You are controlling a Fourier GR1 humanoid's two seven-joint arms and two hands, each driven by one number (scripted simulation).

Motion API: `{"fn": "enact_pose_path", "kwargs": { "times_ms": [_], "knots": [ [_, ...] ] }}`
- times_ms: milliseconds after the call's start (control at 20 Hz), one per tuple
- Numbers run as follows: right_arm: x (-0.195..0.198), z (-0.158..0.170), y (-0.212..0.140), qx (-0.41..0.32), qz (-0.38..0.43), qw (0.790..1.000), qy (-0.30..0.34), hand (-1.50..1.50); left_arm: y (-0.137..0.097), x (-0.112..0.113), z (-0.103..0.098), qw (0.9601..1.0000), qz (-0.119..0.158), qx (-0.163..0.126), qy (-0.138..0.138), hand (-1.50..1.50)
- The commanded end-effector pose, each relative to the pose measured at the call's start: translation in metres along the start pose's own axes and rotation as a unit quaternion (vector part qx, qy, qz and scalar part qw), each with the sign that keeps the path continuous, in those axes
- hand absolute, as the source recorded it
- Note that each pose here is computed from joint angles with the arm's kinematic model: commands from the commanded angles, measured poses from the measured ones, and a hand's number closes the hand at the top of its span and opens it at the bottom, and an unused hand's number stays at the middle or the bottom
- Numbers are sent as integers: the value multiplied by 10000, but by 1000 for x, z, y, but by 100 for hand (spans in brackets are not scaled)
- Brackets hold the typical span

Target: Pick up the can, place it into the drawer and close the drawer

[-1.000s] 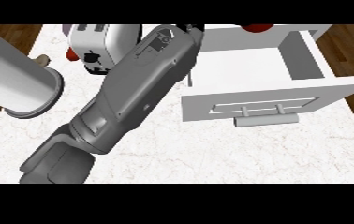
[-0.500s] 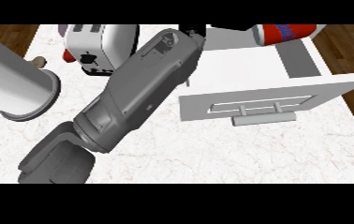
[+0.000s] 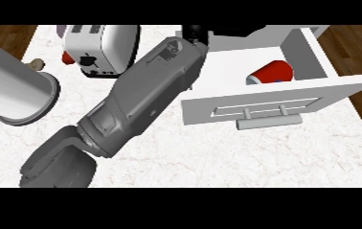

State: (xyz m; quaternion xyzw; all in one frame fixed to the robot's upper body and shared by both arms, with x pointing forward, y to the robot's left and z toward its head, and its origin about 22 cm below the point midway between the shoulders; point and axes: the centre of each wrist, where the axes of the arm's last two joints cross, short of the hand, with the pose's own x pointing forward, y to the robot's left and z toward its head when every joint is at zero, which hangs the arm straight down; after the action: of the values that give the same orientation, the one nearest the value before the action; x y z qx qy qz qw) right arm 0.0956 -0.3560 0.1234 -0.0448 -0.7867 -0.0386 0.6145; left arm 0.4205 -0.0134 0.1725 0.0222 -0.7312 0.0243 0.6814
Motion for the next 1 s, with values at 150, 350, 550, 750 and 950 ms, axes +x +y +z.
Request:
{"fn": "enact_pose_path", "kwargs": {
  "times_ms": [150, 350, 550, 750, 950],
  "knots": [
    [13, -3, -5, -23, 71, 9999, -73, -150, -7, 7, 3, 9999, 43, 113, -86, -150],
    [12, -8, 0, 72, 205, 9994, -259, -150, 3, -15, 3, 9998, 158, 61, -95, -150],
    [36, -9, 2, 242, 1427, 9853, -912, -150, -3, 2, 2, 9992, 356, 57, -142, -150],
    [42, -19, 24, 642, 1632, 9771, -1208, -150, -2, -4, 6, 9982, 453, -15, -399, -150],
    [49, -26, 40, 776, 2104, 9633, -1474, -150, -8, 8, 5, 9976, 449, -30, -519, -150]
  ]
}}
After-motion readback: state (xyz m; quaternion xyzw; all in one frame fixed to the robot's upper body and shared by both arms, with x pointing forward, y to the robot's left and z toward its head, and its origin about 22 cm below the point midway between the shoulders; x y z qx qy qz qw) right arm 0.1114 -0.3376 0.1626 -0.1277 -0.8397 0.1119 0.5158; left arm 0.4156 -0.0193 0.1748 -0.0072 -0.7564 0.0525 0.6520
